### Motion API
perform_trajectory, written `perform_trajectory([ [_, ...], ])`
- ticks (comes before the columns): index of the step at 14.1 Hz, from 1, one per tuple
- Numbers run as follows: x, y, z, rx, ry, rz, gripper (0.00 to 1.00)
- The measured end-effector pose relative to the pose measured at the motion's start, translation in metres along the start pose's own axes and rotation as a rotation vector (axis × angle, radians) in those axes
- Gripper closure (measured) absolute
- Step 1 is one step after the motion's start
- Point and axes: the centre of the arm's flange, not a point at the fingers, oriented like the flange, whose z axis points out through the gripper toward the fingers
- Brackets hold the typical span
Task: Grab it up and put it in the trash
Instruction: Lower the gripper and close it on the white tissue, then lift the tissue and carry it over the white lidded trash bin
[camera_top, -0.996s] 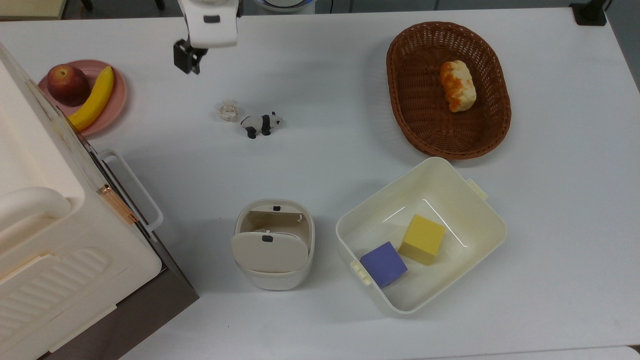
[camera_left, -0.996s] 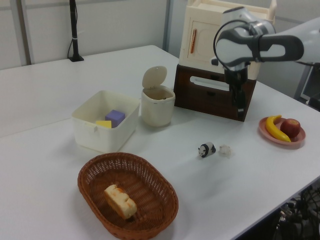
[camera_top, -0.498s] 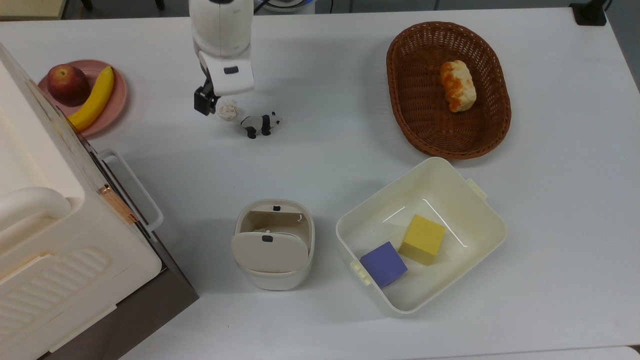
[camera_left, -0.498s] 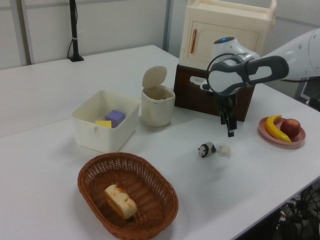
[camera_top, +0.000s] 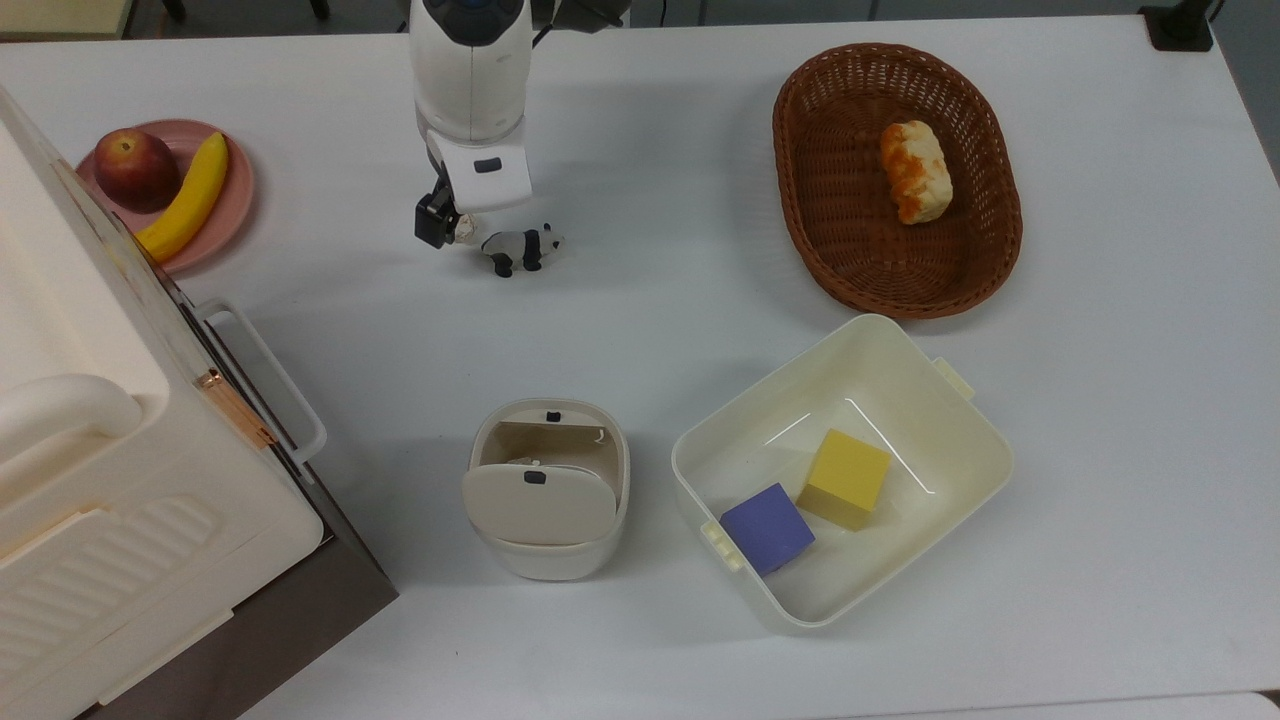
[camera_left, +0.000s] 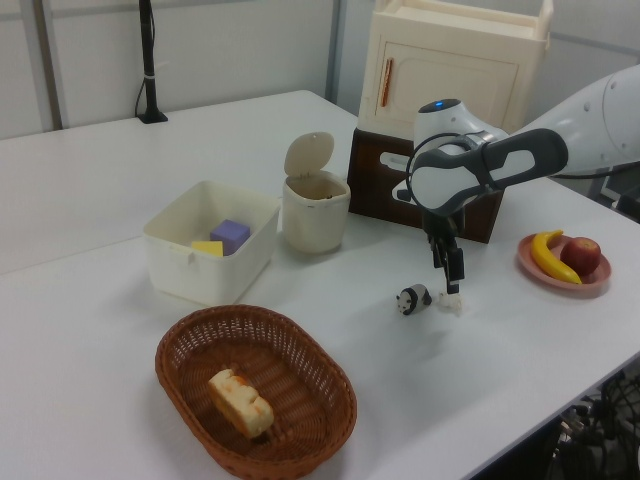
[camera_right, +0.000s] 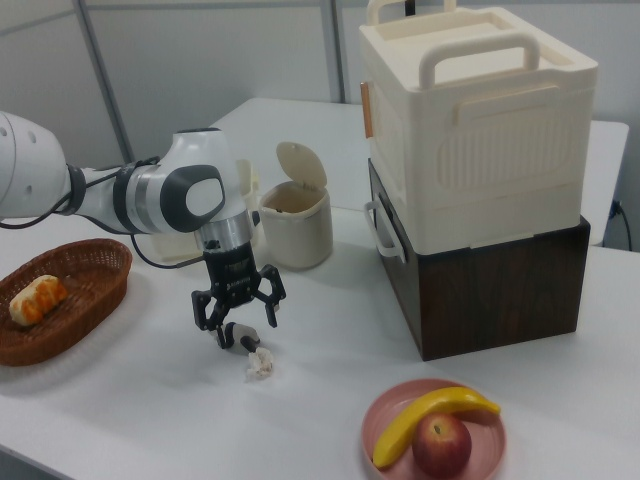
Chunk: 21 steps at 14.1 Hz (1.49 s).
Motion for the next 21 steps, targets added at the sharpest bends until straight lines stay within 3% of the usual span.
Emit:
perform_trajectory([
  [12, -0.001, 0.005, 0.038, 0.040, -0.060, -0.026, 0.00],
  [14, -0.001, 0.006, 0.040, 0.039, -0.066, -0.031, 0.17],
  [17, 0.000, 0.008, 0.041, 0.025, -0.061, -0.008, 0.61],
  [19, 0.000, 0.009, 0.039, 0.019, -0.059, -0.002, 0.81],
  [21, 0.001, 0.011, 0.037, 0.012, -0.056, 0.002, 0.84],
])
